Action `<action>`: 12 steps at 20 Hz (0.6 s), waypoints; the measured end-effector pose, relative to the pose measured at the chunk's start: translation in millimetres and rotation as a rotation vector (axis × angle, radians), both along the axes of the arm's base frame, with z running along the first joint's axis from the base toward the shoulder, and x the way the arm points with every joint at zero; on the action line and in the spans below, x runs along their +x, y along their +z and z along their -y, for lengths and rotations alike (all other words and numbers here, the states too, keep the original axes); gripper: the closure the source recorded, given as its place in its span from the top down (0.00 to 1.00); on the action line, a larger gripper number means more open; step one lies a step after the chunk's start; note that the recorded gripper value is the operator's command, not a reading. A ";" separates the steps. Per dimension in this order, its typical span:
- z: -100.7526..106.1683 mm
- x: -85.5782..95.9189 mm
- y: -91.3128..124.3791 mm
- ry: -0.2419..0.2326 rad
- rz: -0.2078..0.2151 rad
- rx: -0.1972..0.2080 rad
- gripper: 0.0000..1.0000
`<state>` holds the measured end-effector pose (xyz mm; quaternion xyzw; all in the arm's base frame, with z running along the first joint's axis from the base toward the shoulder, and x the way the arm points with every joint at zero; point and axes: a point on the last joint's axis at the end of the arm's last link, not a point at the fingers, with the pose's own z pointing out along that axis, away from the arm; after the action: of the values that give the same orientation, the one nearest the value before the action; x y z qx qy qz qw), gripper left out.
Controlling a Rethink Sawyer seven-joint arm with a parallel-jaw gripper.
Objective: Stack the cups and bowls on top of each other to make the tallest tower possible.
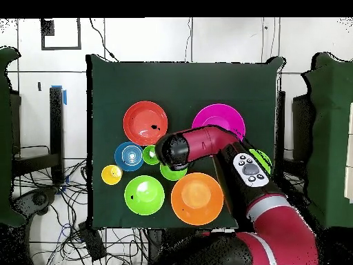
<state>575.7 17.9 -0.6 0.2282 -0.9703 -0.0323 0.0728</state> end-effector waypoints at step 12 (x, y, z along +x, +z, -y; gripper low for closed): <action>23.7 11.3 4.5 -0.025 0.002 -0.018 1.00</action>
<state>587.0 -5.8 4.0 0.2154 -0.9734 -0.0242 0.0736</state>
